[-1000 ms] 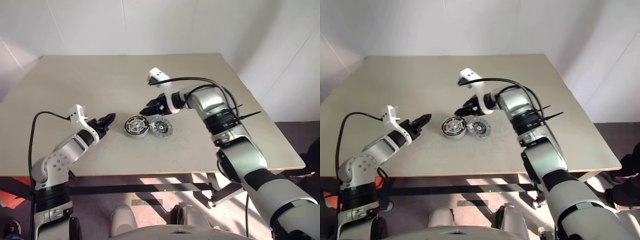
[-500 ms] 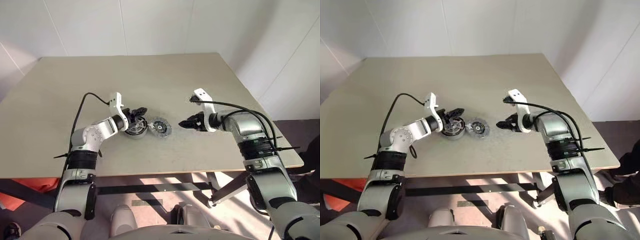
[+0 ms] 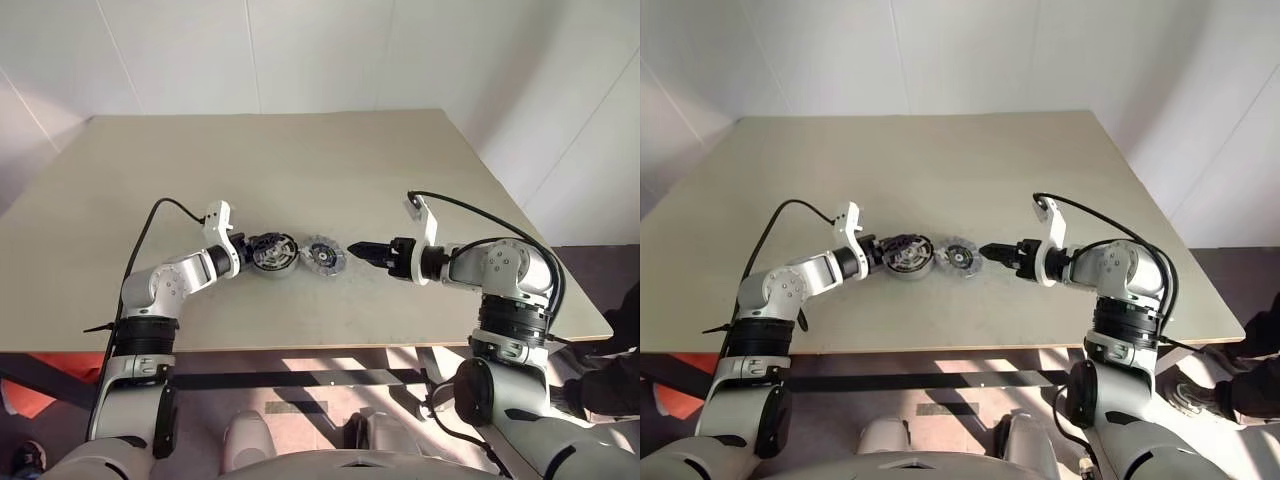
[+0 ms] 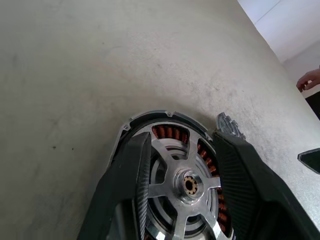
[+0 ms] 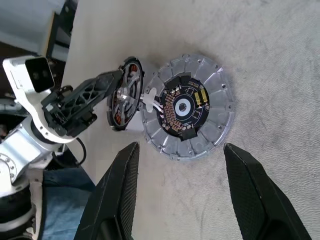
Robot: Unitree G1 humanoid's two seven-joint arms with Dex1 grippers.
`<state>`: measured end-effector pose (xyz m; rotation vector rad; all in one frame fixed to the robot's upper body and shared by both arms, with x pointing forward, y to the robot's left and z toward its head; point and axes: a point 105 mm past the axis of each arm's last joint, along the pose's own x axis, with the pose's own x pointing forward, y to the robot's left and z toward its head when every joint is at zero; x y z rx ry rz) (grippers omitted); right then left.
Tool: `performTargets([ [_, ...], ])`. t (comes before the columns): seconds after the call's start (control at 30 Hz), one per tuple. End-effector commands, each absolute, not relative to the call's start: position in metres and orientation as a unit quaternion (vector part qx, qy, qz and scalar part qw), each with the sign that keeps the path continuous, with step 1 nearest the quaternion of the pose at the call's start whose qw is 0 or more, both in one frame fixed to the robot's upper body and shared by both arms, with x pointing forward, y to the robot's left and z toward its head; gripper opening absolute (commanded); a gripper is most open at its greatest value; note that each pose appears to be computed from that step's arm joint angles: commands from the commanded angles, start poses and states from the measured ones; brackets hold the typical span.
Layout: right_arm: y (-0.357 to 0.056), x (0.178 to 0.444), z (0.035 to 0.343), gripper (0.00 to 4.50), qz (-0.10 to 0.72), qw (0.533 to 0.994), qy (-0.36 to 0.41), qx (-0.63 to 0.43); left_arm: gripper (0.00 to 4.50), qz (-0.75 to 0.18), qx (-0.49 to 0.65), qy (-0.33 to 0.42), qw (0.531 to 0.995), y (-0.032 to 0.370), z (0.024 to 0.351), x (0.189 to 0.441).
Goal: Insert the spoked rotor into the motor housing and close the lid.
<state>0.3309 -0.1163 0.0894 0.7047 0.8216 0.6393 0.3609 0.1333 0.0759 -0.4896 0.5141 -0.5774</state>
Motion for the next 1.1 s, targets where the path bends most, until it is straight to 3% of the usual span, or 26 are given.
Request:
performTargets([
  [0.03, -0.110, 0.340, 0.098, 3.00, 0.286, 0.801, 0.365, 0.378, 2.09, -0.286, -0.226, 0.261, 0.894, 0.126, 0.073, 0.356],
  [0.2, -0.109, 0.341, 0.082, 3.00, 0.237, 0.795, 0.388, 0.402, 2.09, -0.287, -0.220, 0.261, 0.895, 0.124, 0.074, 0.358],
  [0.53, -0.104, 0.329, 0.065, 3.00, 0.231, 0.786, 0.419, 0.391, 2.09, -0.286, -0.213, 0.259, 0.897, 0.126, 0.077, 0.362],
  [0.8, -0.078, 0.338, 0.084, 3.00, 0.281, 0.762, 0.413, 0.412, 2.09, -0.280, -0.214, 0.257, 0.900, 0.128, 0.077, 0.365],
  [1.1, -0.067, 0.360, 0.103, 3.00, 0.286, 0.767, 0.384, 0.428, 2.09, -0.272, -0.213, 0.255, 0.903, 0.130, 0.074, 0.363],
])
